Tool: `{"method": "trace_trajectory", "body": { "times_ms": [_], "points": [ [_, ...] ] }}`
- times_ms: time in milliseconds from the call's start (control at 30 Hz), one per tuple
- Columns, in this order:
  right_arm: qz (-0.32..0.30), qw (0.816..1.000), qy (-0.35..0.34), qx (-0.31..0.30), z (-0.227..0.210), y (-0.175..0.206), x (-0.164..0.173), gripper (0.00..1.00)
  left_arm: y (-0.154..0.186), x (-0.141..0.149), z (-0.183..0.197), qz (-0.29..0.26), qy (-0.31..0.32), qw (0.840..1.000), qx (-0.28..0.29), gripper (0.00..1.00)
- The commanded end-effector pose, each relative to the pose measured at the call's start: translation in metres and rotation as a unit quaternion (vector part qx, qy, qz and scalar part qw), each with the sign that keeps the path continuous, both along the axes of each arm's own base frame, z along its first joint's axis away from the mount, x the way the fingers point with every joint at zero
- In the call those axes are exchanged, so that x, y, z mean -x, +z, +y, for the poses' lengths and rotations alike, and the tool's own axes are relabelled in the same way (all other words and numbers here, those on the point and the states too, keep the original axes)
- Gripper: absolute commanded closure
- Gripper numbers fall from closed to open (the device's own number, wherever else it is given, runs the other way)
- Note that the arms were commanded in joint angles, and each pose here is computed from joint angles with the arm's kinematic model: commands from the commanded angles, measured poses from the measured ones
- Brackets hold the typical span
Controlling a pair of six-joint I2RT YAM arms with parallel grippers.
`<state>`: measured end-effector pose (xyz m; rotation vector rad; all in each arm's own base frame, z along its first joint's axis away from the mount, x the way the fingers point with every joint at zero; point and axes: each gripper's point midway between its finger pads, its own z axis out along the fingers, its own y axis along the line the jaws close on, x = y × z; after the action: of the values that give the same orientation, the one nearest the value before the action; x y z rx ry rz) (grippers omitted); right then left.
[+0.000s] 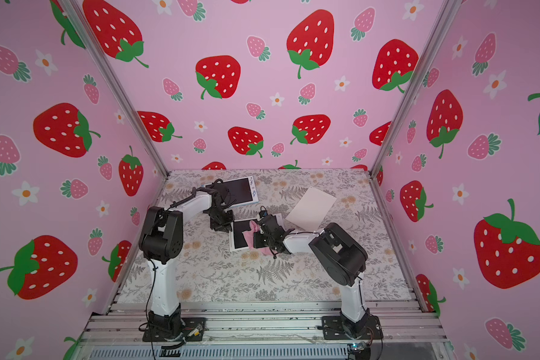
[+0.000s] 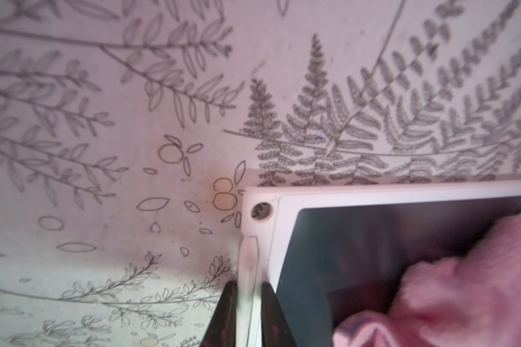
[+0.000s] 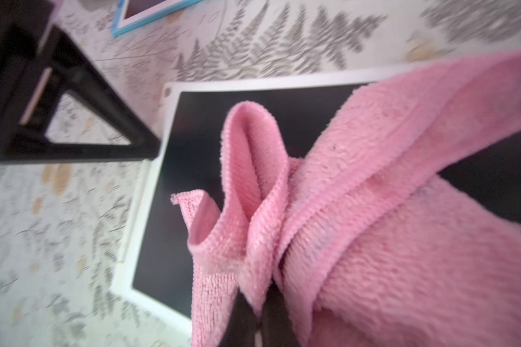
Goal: Wipe the drawing tablet
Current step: Wipe the dirt from the drawing tablet.
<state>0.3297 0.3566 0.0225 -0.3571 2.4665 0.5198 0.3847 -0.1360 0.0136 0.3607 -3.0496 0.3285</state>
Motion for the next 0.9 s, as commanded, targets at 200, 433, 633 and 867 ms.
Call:
{"method": "trace_trajectory", "body": {
  "times_ms": [200, 433, 633, 867],
  "points": [
    [0.06, 0.991, -0.084, 0.084, -0.069, -0.041, -0.006, 1.0, -0.067, 0.057, 0.035, 0.122, -0.017, 0.987, -0.102, 0.84],
    [0.077, 0.989, -0.098, 0.083, -0.111, -0.043, -0.041, 1.0, -0.067, 0.058, 0.036, 0.122, -0.016, 0.987, -0.105, 0.84],
    [0.074, 0.993, -0.006, 0.092, -0.022, -0.044, -0.029, 1.0, -0.07, 0.059, 0.034, 0.124, -0.012, 0.987, -0.104, 0.85],
    [0.13, 0.98, -0.109, 0.103, -0.127, -0.062, -0.059, 1.0, -0.071, 0.059, 0.033, 0.125, -0.012, 0.987, -0.104, 0.85]
  ]
}}
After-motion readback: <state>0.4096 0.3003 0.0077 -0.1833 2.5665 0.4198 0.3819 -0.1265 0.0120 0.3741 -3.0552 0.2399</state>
